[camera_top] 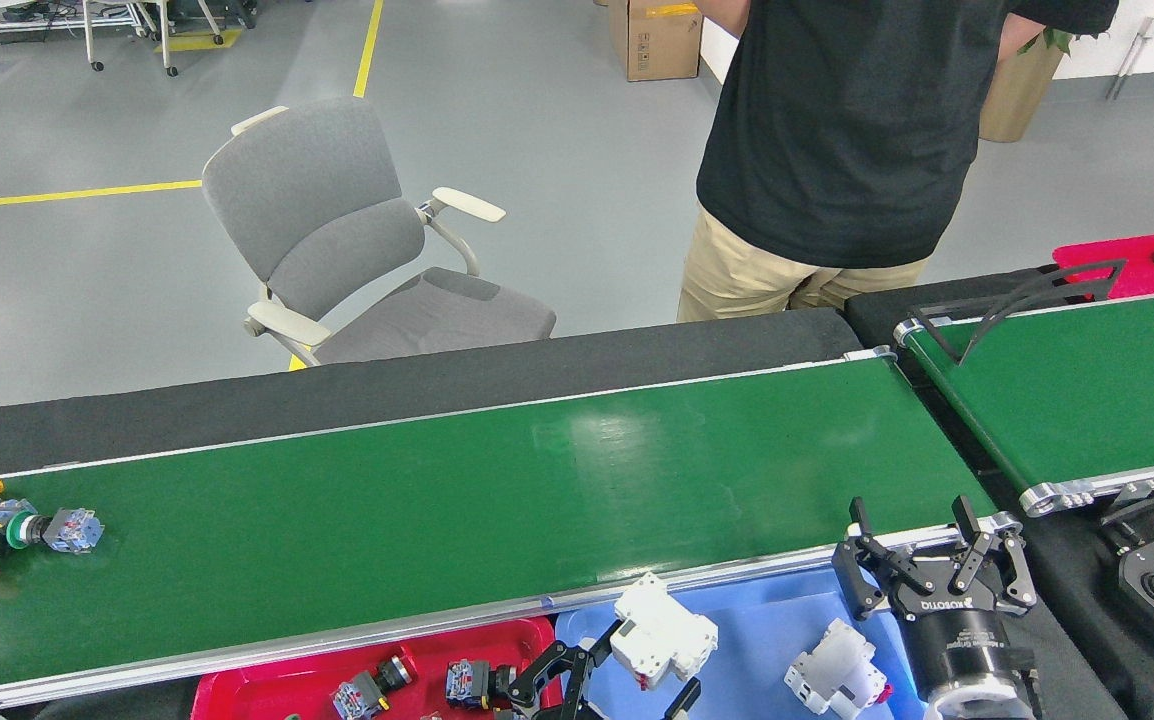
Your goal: Pick switch part from conveyor to tray
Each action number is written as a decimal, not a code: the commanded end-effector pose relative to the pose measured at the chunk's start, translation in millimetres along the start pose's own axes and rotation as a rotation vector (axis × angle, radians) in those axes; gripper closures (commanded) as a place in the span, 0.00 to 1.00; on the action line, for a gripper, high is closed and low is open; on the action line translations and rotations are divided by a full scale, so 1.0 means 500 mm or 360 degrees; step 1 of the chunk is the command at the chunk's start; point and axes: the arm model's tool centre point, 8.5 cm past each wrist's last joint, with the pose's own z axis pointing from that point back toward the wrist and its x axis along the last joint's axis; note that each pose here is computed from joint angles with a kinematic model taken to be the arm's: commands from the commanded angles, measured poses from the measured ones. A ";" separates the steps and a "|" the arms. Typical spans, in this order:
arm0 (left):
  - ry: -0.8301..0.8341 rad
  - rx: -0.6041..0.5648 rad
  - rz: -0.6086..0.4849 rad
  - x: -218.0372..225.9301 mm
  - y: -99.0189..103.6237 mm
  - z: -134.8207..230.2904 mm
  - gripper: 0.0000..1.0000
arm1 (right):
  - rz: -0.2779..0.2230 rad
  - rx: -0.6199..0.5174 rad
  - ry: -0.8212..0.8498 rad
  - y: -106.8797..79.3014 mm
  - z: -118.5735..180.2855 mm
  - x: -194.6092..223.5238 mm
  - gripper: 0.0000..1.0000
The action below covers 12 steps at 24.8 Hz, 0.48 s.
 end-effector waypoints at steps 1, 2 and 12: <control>0.0027 0.0048 0.0001 -0.004 0.012 -0.001 0.00 | 0.0008 -0.0033 -0.0008 -0.011 0.000 -0.001 0.00; 0.0044 0.0055 -0.0002 -0.009 0.014 0.000 0.00 | 0.0009 -0.0019 -0.0006 -0.005 0.006 -0.002 0.00; 0.0915 0.0013 -0.0265 -0.452 0.052 0.243 0.00 | 0.0022 0.0017 0.0103 0.011 0.030 -0.053 0.00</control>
